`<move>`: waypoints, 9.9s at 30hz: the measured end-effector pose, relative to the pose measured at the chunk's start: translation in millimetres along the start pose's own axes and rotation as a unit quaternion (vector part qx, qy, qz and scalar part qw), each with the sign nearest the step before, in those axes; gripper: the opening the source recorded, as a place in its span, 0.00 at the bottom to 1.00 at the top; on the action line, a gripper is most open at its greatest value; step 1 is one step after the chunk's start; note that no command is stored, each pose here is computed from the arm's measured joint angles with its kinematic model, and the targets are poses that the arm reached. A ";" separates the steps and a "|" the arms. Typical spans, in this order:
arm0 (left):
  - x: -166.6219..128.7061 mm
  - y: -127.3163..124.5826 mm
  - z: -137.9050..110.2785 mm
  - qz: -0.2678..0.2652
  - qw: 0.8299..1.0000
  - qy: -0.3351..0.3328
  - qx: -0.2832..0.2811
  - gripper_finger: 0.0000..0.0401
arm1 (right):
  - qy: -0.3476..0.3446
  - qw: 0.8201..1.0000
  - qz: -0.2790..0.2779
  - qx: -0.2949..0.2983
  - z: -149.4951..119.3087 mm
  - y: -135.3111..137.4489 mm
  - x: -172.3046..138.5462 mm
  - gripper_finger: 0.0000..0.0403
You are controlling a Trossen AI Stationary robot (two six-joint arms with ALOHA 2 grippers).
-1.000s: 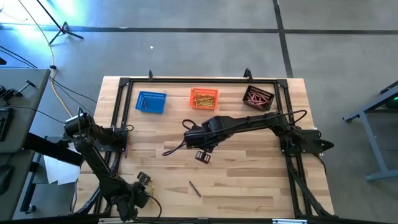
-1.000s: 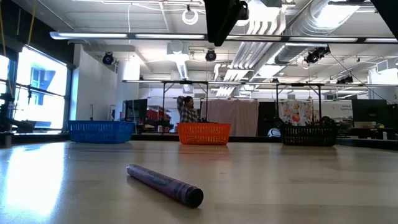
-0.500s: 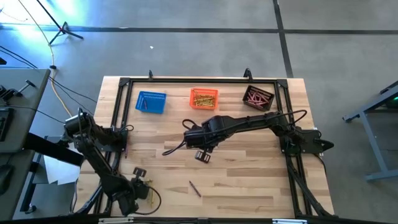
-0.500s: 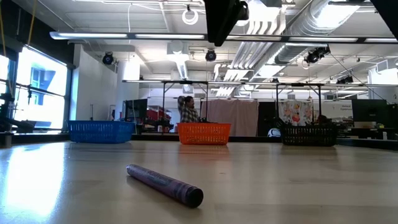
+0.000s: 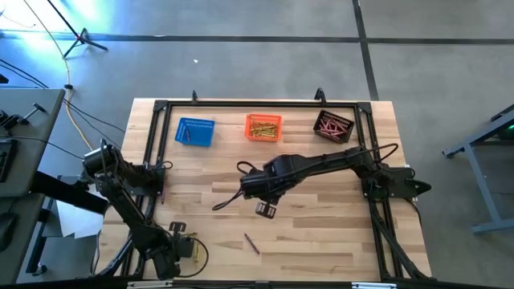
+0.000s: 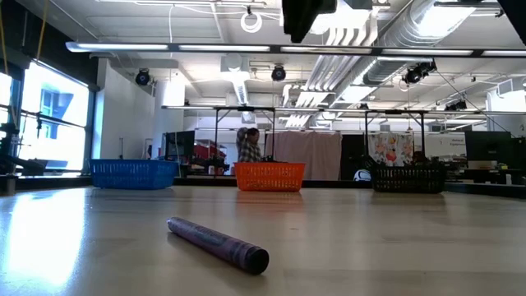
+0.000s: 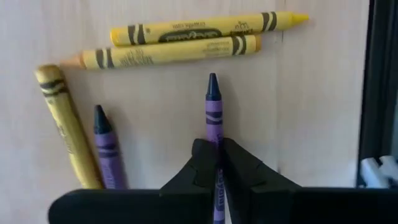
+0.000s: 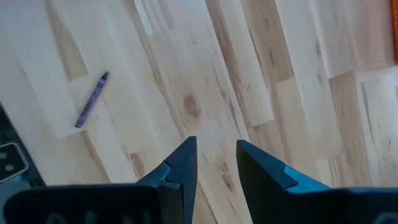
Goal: Sort crayons
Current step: Put the violet crayon into the blue bin, then put the right violet crayon into the blue bin, then put the top yellow crayon into the orange bin
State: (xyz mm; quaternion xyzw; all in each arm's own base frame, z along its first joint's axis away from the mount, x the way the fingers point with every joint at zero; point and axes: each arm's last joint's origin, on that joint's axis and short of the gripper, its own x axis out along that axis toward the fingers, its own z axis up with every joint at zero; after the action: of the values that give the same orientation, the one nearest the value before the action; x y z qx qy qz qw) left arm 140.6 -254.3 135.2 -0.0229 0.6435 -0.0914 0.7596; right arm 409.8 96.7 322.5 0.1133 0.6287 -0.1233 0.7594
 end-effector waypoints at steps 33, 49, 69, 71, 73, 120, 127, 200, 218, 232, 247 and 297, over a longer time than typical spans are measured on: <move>-121.4 226.7 91.6 0.468 0.781 -0.293 -0.292 0.00 | -0.225 0.967 -0.047 -0.109 -59.1 -90.6 -158.4 0.24; -108.6 341.9 40.0 0.469 0.725 -0.132 -0.486 0.00 | -0.218 0.970 -0.111 -0.003 -32.7 -156.2 -152.5 0.24; -92.7 362.4 28.4 0.449 0.763 -0.126 -0.447 0.14 | -0.216 0.968 -0.109 0.064 -28.4 -179.2 -151.7 0.24; -92.6 362.5 29.6 0.440 0.771 -0.129 -0.442 0.18 | -0.215 0.968 -0.106 0.069 -28.4 -179.1 -151.7 0.24; -92.5 362.4 29.7 0.441 0.777 -0.123 -0.433 0.21 | -0.215 0.968 -0.103 0.072 -28.4 -179.0 -151.6 0.24; -10.2 104.2 214.8 -0.036 0.929 -0.250 0.269 0.22 | -0.197 0.974 0.054 -0.095 -78.4 -51.2 -157.6 0.24; 11.4 87.8 218.4 -0.030 0.931 -0.169 0.322 0.22 | -0.195 0.973 0.065 -0.103 -86.3 -40.1 -158.9 0.24; -156.6 426.2 56.8 0.273 0.888 0.177 -0.324 0.03 | -0.247 0.966 -0.068 0.016 -45.8 -107.9 -155.4 0.24; -106.0 428.7 15.3 0.198 0.912 0.232 -0.275 0.04 | -0.245 0.960 -0.096 0.094 -29.2 -146.7 -148.5 0.24; -115.9 427.4 24.5 0.134 0.928 0.190 -0.292 0.24 | -0.177 0.976 -0.129 0.007 -29.2 -145.6 -125.3 0.24; -206.8 343.7 98.9 -0.074 0.917 0.026 -0.392 0.22 | -0.163 0.976 -0.131 -0.059 -31.0 -145.6 -125.9 0.24; -45.1 66.3 93.7 0.045 0.973 0.129 -0.188 0.19 | -0.184 0.967 -0.136 -0.117 -25.8 -144.1 -127.9 0.24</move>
State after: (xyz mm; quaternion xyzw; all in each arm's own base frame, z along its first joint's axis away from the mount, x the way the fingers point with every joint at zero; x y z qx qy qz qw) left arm 232.8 -189.3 185.0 -0.1245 0.7420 0.0638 0.6557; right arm 315.5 -25.2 441.0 -0.0871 0.4980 -0.1696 0.8459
